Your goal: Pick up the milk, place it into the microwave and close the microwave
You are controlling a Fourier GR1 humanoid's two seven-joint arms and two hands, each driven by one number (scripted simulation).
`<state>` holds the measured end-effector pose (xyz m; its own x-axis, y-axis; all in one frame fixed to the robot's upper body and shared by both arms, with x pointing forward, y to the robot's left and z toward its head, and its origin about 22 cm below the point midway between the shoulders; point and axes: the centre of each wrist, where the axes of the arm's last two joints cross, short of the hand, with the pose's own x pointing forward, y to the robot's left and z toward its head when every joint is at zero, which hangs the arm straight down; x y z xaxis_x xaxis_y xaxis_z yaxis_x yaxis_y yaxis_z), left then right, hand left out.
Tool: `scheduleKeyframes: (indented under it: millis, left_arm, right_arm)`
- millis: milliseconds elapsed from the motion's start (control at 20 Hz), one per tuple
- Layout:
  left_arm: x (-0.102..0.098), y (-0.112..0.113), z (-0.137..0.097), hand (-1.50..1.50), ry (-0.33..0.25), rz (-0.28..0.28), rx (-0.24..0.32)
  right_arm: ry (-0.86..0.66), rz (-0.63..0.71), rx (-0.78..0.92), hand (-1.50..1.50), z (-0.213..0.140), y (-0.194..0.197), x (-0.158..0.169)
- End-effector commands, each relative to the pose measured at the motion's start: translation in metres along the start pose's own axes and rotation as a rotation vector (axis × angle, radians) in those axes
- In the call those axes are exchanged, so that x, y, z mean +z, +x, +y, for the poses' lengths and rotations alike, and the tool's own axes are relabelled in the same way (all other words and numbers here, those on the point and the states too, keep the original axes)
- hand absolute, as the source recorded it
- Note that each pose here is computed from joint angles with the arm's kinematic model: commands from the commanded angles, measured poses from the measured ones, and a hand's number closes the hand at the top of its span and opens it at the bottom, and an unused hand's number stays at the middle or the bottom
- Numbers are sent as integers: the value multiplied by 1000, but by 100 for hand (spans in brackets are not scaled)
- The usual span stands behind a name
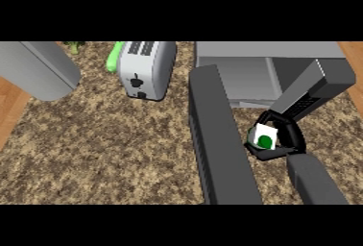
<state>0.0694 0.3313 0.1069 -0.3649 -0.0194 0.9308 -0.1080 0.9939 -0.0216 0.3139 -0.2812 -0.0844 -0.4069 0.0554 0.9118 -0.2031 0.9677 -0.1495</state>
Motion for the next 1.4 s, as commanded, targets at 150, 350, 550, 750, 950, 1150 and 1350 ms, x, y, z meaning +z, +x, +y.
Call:
scheduleKeyframes:
  millis: [150,350,550,750,950,1150,1350]
  left_arm:
    - [4,1,16,-150,-3,3,-7]
    - [15,-14,-1,-150,-17,10,7]
    - [15,-7,5,-150,-9,19,6]
    - [0,-7,2,-150,-2,18,6]
    - [5,1,10,-150,-8,-6,-8]
    - [-8,-10,10,-150,-47,-4,15]
    - [-7,-2,13,-150,-39,-11,4]
  right_arm:
    - [-13,-24,22,150,32,24,-48]
    - [-21,-17,51,150,38,28,-76]
    - [-31,-17,145,150,38,42,-108]
    - [5,-1,288,150,57,51,-141]
    - [-17,26,358,150,64,52,-157]
    - [-67,59,441,150,39,55,-165]
    - [-111,57,473,150,47,57,-173]
